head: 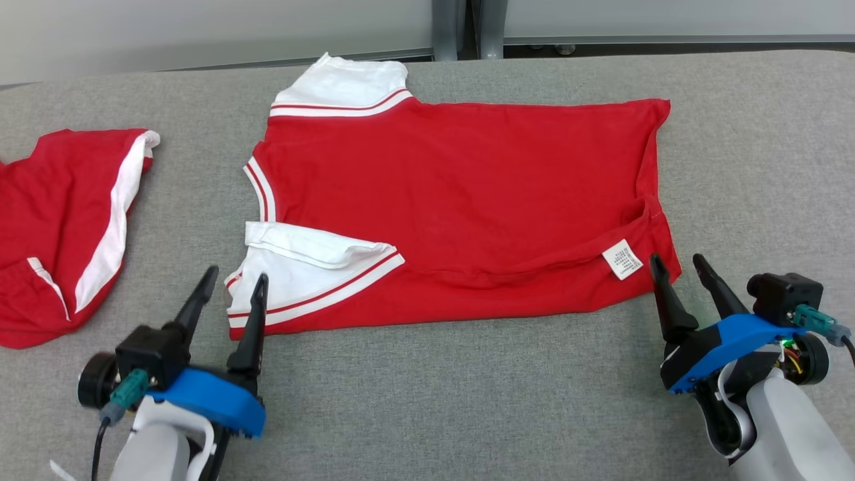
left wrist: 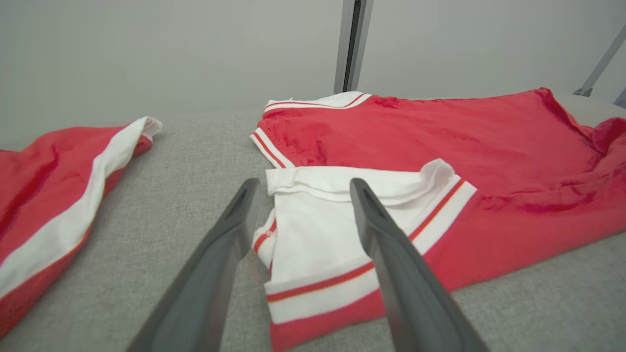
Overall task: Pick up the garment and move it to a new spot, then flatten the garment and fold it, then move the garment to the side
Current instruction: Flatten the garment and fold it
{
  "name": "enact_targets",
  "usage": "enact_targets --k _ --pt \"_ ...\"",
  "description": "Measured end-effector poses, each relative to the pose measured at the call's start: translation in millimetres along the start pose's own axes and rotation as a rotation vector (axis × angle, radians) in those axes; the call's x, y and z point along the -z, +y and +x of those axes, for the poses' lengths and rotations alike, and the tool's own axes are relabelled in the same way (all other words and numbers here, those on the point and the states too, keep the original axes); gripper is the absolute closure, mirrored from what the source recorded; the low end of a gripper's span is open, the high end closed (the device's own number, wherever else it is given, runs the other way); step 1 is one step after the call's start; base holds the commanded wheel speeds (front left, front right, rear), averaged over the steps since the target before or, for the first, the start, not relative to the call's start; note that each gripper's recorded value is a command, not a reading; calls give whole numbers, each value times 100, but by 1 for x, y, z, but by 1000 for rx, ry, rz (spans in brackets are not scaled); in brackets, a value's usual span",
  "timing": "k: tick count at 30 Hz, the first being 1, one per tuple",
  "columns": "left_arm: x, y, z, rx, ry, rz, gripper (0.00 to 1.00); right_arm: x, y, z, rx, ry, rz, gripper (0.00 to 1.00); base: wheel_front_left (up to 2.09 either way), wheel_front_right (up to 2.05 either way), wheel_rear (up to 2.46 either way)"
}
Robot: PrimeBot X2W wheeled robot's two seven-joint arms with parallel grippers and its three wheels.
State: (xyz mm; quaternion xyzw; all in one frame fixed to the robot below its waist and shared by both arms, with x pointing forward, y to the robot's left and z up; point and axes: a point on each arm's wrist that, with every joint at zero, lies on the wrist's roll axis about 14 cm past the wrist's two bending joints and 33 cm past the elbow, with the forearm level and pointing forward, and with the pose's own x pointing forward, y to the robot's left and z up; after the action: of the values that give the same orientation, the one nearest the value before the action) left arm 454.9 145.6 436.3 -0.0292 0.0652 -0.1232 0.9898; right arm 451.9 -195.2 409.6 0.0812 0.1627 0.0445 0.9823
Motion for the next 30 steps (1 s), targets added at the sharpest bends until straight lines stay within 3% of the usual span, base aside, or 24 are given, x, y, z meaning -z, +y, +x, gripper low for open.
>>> enact_targets --k 10,19,20,21,22,23,24,30 --pt "58 1 -29 -23 175 -42 0 28 -1 -1 5 96 -18 0 0 0 0" --pt "63 0 -17 -17 196 -59 0 34 2 10 0 118 -25 0 0 0 0" --pt "62 0 -15 -16 191 -62 0 34 3 10 -1 119 -25 3 0 0 0" --pt "61 0 -13 -15 188 -63 0 35 3 11 -2 121 -25 51 0 0 0" --pt "60 -1 -12 -14 186 -63 28 35 4 12 -3 121 -26 71 0 0 0" --pt "59 -1 -12 -13 185 -65 73 35 5 13 -5 121 -27 99 0 0 0" --pt "59 -2 -12 -11 184 -68 100 34 6 13 -7 119 -26 100 0 0 0" --pt "43 -5 -14 -9 143 -72 100 28 9 8 -12 85 -9 100 0 0 0"
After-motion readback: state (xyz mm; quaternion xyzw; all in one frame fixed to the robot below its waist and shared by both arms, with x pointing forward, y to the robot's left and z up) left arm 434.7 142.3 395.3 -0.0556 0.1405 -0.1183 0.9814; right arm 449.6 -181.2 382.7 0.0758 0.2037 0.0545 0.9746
